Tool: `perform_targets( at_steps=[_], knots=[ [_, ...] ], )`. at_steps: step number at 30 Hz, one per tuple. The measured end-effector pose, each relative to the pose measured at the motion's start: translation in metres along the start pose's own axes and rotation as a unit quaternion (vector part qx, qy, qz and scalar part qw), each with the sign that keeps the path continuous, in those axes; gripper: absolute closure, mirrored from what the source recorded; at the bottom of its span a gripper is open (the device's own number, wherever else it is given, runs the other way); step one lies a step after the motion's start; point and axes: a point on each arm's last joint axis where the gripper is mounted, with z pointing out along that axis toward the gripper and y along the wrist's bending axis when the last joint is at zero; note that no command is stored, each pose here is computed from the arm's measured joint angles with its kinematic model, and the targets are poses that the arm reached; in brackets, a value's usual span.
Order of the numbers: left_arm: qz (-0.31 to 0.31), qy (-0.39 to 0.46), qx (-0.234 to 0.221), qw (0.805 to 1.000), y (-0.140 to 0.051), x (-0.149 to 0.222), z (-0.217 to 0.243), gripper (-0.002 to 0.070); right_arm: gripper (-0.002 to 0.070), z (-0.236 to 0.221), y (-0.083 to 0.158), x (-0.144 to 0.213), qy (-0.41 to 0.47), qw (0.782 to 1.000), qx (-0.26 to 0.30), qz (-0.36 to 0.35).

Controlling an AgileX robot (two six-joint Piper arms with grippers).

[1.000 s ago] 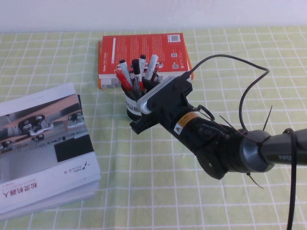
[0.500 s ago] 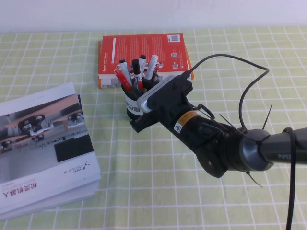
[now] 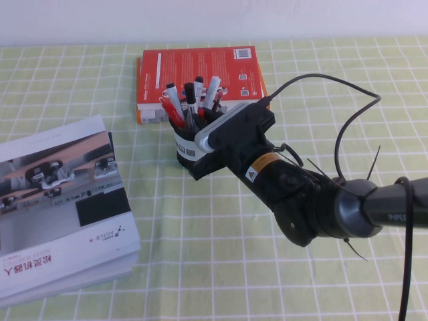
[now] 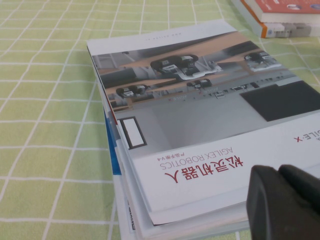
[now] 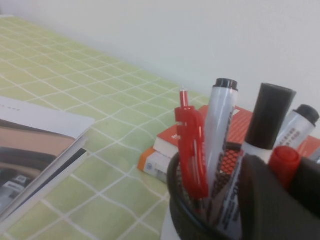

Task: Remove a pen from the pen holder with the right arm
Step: 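Take a marker out of the pen holder and lay it on the table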

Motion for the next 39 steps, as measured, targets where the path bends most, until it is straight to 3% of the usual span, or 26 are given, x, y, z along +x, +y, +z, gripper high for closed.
perform_targets(
  at_steps=[14, 30, 35, 39],
  knots=[
    [0.000, 0.000, 0.000, 1.000, 0.000, 0.000, 0.000, 0.0680, 0.0636, -0.001, -0.004, -0.010, -0.014, 1.000, 0.005, -0.001],
    [0.000, 0.000, 0.000, 1.000, 0.000, 0.000, 0.000, 0.0680, 0.0636, -0.033, -0.020, -0.113, -0.067, 0.998, 0.005, 0.003],
    [0.000, 0.000, 0.000, 1.000, 0.000, 0.000, 0.000, 0.0680, 0.0636, -0.060, -0.026, -0.153, -0.032, 0.999, -0.006, 0.012],
    [0.000, 0.000, 0.000, 1.000, 0.000, 0.000, 0.000, 0.0680, 0.0636, -0.086, -0.032, -0.175, 0.025, 0.997, -0.008, 0.074]
  ],
)
